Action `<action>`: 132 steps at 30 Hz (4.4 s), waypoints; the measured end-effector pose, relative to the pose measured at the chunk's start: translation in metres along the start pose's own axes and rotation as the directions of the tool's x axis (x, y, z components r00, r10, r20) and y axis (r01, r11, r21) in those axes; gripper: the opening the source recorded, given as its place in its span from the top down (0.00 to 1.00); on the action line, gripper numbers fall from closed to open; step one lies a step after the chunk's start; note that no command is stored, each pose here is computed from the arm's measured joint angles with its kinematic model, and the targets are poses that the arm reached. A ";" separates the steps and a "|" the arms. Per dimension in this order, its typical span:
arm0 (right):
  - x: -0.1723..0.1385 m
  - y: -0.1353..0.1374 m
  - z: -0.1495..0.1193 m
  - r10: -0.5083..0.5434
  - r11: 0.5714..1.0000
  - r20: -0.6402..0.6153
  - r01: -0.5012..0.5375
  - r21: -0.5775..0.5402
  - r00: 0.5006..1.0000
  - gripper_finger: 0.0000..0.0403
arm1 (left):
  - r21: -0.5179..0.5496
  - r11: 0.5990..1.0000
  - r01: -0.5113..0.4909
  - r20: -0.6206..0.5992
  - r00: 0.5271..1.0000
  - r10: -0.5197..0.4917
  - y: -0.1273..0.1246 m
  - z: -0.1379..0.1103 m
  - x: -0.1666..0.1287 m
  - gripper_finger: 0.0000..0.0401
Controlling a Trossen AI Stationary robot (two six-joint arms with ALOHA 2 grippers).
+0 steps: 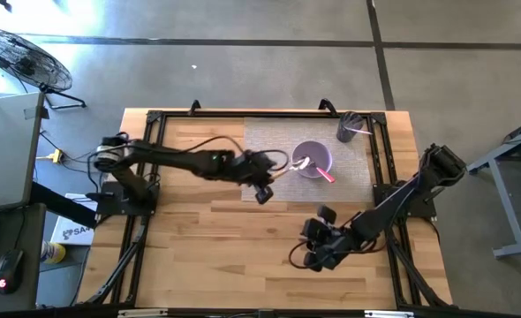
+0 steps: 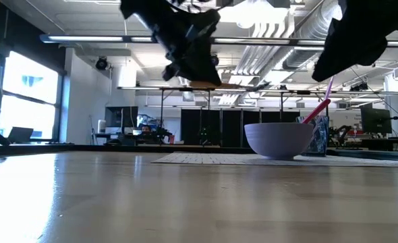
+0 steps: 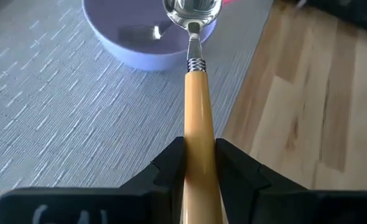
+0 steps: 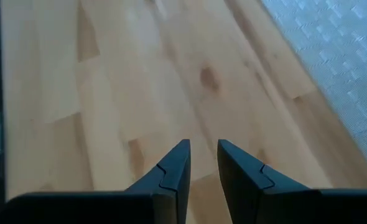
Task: Pick & Place Utensil
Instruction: Put the yellow spoon into the purple bowl, then return to Home Position
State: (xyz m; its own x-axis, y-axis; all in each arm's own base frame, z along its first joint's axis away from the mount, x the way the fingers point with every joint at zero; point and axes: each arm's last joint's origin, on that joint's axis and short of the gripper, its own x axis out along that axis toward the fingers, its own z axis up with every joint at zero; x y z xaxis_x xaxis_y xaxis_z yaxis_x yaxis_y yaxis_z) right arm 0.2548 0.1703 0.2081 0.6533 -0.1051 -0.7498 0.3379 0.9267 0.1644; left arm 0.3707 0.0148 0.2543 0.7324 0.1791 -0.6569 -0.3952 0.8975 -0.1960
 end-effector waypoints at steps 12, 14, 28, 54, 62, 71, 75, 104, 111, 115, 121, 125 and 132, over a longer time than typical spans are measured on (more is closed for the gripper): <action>-0.009 0.009 -0.019 0.099 0.994 -0.180 -0.088 0.069 0.979 0.82 | 0.061 0.998 0.006 -0.098 0.995 0.001 0.017 0.068 0.049 0.81; -0.011 0.011 -0.022 0.098 0.994 -0.170 -0.089 0.060 0.981 0.82 | 0.051 0.999 0.015 -0.111 0.994 -0.009 0.022 0.070 0.063 0.81; -0.012 0.011 -0.022 0.063 0.998 -0.113 -0.063 0.009 0.992 0.82 | -0.004 1.000 0.007 -0.124 0.992 -0.007 0.054 0.072 0.100 0.80; -0.012 0.011 -0.020 0.048 0.999 -0.080 -0.050 -0.021 0.996 0.82 | -0.037 0.999 0.033 -0.125 0.991 -0.038 0.054 0.067 0.119 0.58; -0.012 0.009 -0.021 0.030 0.999 -0.083 -0.033 -0.031 0.996 0.82 | -0.024 0.997 0.074 -0.104 0.992 -0.076 0.049 0.085 0.081 0.56; -0.012 0.007 -0.023 0.005 0.996 -0.093 -0.014 -0.092 0.996 0.82 | 0.101 0.995 0.016 -0.123 0.992 -0.003 0.045 0.104 -0.028 0.61; -0.010 0.006 -0.019 0.000 0.981 -0.067 -0.013 -0.194 0.998 0.82 | 0.124 0.991 -0.056 -0.135 0.988 0.073 0.044 0.097 -0.066 0.70; 0.027 -0.026 0.085 0.372 0.860 0.184 -0.263 -0.438 0.910 0.99 | 0.126 0.927 0.354 0.161 0.914 -0.371 0.059 -0.126 -0.124 0.98; -0.021 -0.056 0.114 0.444 0.850 0.268 -0.307 -0.428 0.855 0.98 | 0.122 0.931 0.345 0.146 0.921 -0.361 0.062 -0.129 -0.129 0.98; -0.063 -0.069 0.119 0.450 0.864 0.344 -0.303 -0.403 0.824 0.98 | 0.121 0.932 0.342 0.137 0.924 -0.357 0.062 -0.130 -0.128 0.98; -0.111 -0.085 0.124 0.445 0.870 0.484 -0.236 -0.432 0.753 0.99 | 0.121 0.932 0.342 0.142 0.923 -0.358 0.062 -0.129 -0.128 0.98; -0.136 -0.094 0.123 0.456 0.866 0.543 -0.210 -0.454 0.706 0.99 | 0.122 0.932 0.341 0.147 0.923 -0.357 0.062 -0.129 -0.128 0.98; -0.167 -0.107 0.119 0.471 0.870 0.612 -0.218 -0.443 0.635 1.00 | 0.138 0.937 0.320 0.186 0.921 -0.342 0.061 -0.126 -0.129 0.98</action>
State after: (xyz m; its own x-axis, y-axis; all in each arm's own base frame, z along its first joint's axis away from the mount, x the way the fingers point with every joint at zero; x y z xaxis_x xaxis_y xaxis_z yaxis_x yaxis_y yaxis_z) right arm 0.1902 0.0452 0.3924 0.9888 0.1488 -0.0065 -0.1486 0.9886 0.0220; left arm 0.1823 -0.0040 0.2350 0.9130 -0.0668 -0.4024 -0.0596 0.9540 -0.2938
